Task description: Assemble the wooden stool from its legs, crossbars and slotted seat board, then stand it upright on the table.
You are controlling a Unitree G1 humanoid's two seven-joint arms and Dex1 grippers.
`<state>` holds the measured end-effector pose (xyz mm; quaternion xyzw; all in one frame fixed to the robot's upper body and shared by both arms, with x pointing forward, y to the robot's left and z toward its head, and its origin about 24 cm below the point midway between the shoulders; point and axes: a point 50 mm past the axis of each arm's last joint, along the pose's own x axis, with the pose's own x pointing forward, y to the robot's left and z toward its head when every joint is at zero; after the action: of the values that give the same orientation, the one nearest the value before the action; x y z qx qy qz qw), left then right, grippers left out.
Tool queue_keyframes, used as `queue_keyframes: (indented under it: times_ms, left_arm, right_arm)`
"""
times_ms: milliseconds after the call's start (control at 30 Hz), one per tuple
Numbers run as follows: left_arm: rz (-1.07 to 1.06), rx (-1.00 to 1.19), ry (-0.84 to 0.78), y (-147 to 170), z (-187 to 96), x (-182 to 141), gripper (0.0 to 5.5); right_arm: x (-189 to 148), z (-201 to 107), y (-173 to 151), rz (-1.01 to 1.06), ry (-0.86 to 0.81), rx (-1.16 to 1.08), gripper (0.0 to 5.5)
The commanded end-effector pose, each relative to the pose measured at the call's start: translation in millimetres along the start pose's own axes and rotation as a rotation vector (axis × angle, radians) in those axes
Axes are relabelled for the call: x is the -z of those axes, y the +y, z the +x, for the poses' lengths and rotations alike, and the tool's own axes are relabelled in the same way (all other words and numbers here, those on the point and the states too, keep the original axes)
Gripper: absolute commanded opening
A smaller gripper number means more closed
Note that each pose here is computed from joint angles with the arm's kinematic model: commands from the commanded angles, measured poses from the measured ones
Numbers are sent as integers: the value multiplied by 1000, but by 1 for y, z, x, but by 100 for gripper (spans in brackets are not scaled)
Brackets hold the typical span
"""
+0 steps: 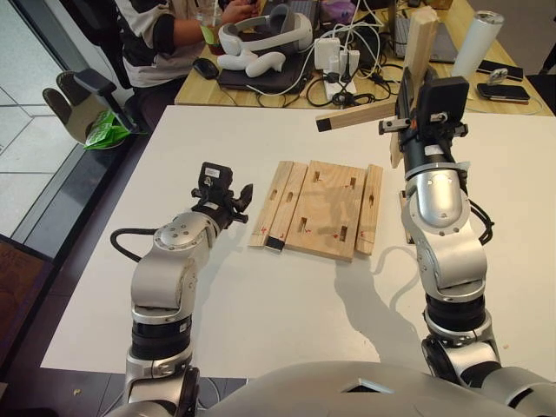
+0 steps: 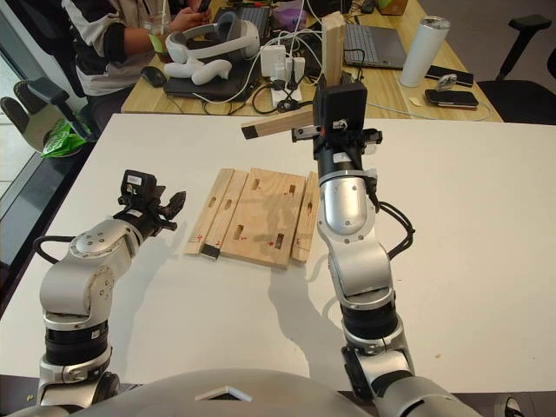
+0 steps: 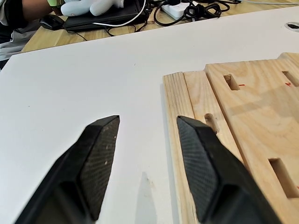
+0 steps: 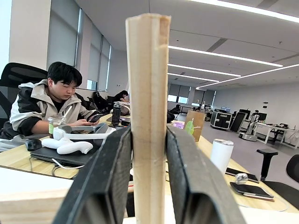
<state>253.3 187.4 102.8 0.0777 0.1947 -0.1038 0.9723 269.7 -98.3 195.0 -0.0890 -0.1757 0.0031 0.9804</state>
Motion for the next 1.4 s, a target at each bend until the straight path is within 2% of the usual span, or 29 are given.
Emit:
queue_keyframes:
  times_ms: [33, 200, 333, 633, 900, 1167, 1400]
  left_arm:
    - [3, -13, -26, 8, 4, -12, 227]
    - [18, 11, 14, 3, 2, -2, 227]
    - [113, 37, 110, 7, 0, 10, 227]
    - [427, 96, 249, 6, 6, 32, 227]
    - [445, 166, 221, -19, 16, 32, 227]
    - [388, 313, 201, -53, 12, 30, 227]
    - [292, 361, 156, -72, 10, 21, 227]
  right_arm:
    - [-5, 0, -1, 55, -19, 1, 98]
    - [14, 0, -21, 269, 104, 60, 98]
    - [22, -3, -25, 378, 155, 67, 98]
    - [12, 9, -46, 804, 85, 132, 98]
    - [14, 14, -56, 987, 93, 165, 98]
    - [25, 5, -58, 1162, 158, 197, 98]
    - [35, -4, -61, 1200, 220, 194, 98]
